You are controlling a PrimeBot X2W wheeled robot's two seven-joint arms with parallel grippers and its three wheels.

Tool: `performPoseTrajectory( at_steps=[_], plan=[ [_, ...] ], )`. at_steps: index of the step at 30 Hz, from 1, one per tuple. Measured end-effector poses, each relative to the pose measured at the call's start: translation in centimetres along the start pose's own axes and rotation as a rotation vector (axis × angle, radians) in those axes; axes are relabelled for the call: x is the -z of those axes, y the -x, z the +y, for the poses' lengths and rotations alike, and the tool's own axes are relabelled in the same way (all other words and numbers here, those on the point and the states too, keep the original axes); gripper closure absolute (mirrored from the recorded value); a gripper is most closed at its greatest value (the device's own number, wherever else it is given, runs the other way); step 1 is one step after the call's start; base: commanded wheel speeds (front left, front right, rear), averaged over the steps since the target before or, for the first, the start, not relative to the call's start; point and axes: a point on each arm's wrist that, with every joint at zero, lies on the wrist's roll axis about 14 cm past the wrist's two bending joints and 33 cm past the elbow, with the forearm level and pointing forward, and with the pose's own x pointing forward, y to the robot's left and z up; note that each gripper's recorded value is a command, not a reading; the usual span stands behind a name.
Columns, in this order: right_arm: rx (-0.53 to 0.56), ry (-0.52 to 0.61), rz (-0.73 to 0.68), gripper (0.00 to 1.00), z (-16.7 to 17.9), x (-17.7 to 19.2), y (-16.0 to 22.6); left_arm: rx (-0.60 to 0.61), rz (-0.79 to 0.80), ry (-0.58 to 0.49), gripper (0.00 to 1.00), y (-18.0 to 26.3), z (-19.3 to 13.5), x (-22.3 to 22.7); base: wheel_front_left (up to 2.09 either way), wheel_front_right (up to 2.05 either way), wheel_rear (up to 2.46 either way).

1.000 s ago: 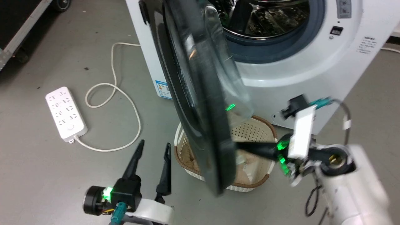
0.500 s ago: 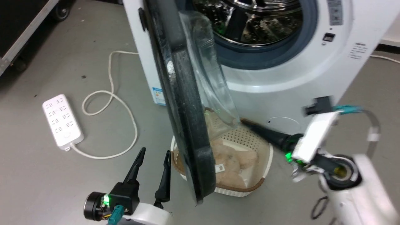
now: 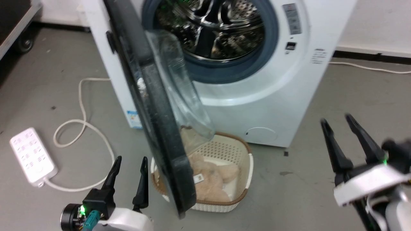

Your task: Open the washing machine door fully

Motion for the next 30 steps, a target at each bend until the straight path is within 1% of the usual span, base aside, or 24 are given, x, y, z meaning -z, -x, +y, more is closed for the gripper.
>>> performPoseTrajectory(
  at_steps=[5, 9, 11, 15, 22, 23, 24, 27, 30],
  plan=[
    [0.149, 0.101, -0.055, 0.0, -2.2, 0.4, 4.0, 0.042, 0.012, 0.0, 0.0, 0.5, -1.0, 0.4, 0.0, 0.0, 0.0],
    [0.229, 0.126, -0.035, 0.0, -2.9, 1.7, 6.3, 0.052, 0.015, 0.005, 0.0, 0.9, -1.4, 0.5, 0.0, 0.0, 0.0],
    [0.249, 0.127, -0.013, 0.0, -3.1, 2.6, 7.1, 0.048, 0.014, 0.007, 0.0, 1.0, -1.4, 0.4, 0.0, 0.0, 0.0],
    [0.253, 0.145, 0.026, 0.0, -3.0, 4.0, 7.8, 0.048, -0.004, 0.015, 0.0, 1.1, -1.7, -0.1, 0.0, 0.0, 0.0],
    [0.258, 0.122, 0.031, 0.0, -3.0, 4.5, 7.9, 0.038, -0.03, 0.009, 0.0, 1.3, -1.7, -0.9, 0.0, 0.0, 0.0],
    [0.256, 0.121, 0.029, 0.0, -3.0, 4.5, 7.9, 0.037, -0.031, 0.01, 0.16, 1.3, -1.7, -1.0, 0.0, 0.0, 0.0],
    [0.256, 0.118, 0.029, 0.0, -3.0, 4.5, 7.9, 0.038, -0.034, 0.012, 1.0, 1.3, -1.8, -1.0, 0.0, 0.0, 0.0],
    [0.255, 0.107, 0.026, 0.0, -2.9, 4.6, 7.7, 0.027, -0.057, 0.012, 1.0, 1.2, -1.5, -1.8, 0.0, 0.0, 0.0],
    [0.262, 0.089, 0.024, 0.0, -3.1, 4.7, 7.6, -0.019, -0.124, 0.005, 1.0, 0.8, -0.5, -3.9, 0.0, 0.0, 0.0]
  ],
)
